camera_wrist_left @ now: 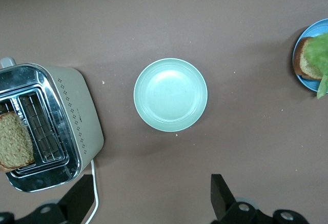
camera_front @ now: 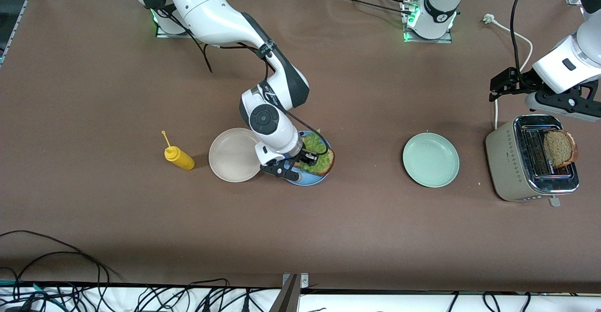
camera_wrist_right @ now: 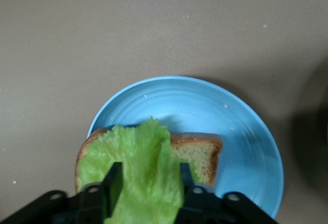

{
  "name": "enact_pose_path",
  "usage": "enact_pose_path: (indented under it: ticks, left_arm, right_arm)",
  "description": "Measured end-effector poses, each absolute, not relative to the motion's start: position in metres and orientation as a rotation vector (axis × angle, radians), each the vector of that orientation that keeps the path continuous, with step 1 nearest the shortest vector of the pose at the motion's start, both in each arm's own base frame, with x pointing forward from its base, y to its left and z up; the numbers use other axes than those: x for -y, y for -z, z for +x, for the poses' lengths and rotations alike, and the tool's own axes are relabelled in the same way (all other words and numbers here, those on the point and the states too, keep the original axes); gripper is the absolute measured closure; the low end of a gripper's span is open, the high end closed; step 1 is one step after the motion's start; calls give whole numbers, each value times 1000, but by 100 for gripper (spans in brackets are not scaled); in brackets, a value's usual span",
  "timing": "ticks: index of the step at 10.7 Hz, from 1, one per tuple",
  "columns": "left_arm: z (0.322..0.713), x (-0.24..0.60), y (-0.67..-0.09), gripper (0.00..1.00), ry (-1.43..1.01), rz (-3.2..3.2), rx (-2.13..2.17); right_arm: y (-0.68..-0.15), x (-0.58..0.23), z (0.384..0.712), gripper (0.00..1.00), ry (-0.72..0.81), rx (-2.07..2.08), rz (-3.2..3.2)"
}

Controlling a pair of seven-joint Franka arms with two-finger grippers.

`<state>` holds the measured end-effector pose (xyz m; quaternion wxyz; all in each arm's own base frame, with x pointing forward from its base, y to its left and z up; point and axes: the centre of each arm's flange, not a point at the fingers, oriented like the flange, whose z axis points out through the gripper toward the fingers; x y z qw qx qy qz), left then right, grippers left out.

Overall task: Make sandwich in blue plate with both arms
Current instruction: 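Carry the lettuce to the blue plate and lay it on the bread, then open the right gripper and move it to the yellow mustard bottle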

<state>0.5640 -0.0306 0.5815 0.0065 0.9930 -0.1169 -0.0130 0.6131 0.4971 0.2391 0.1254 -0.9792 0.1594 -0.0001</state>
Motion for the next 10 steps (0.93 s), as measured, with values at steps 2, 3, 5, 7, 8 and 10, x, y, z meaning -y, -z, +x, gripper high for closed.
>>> enact_pose_path:
  ticks: [2, 3, 5, 7, 8, 10]
  left_arm:
    - [564, 30, -581, 0, 41, 3107, 365]
    - [564, 30, -581, 0, 41, 3107, 365]
    - [564, 30, -581, 0, 41, 3107, 365]
    - [564, 30, -581, 0, 41, 3107, 365]
    - [564, 30, -581, 0, 41, 3107, 365]
    - [564, 30, -582, 0, 40, 3107, 365]
  right_arm:
    - [-248, -479, 620, 24, 25, -388, -2899]
    - [-256, -467, 624, 12, 27, -322, -2923]
    - [-283, -439, 634, 0, 12, -150, -2982]
    - [-313, -399, 647, 0, 0, 96, -3004]
    - [-325, -370, 656, 0, 7, 236, -2994]
    - [-344, -318, 666, 0, 0, 404, -2967]
